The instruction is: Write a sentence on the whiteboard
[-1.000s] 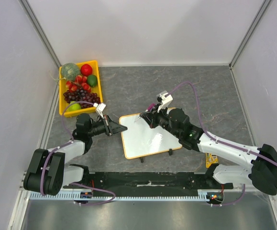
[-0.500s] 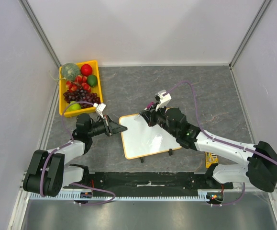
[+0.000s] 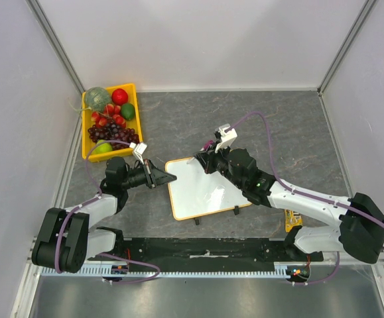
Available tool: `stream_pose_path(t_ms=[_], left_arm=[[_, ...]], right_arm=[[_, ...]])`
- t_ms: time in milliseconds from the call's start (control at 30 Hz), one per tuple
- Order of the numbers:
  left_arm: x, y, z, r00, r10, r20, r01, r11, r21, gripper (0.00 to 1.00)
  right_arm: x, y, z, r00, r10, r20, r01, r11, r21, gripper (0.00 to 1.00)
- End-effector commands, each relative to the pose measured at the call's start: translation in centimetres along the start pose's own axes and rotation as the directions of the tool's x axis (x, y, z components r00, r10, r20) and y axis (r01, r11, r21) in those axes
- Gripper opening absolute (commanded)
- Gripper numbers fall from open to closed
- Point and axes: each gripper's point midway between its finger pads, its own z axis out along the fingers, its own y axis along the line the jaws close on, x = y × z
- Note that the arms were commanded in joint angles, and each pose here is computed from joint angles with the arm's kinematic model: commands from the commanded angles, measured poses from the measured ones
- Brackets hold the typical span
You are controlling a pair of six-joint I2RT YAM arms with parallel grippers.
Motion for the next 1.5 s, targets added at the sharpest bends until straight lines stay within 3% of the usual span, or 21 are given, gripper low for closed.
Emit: stream_pose_path(t_ms=[0,1467], left_arm=[[0.7,1.9,0.1,1.000,0.019,-0.011,-0.019,0.997,-0.079,0.02],[1.1,2.3,0.1,1.000,0.021,-0.019,-0.022,0.995,-0.096,0.02]], right_arm=[[-1.3,0.3,0.5,0.999,0.005,0.050,-0.006,1.000,0.004,0.00],[2.4,0.6,-1.1,0.996,-0.037,-0.083,0.032,0.998,-0.052,0.00]])
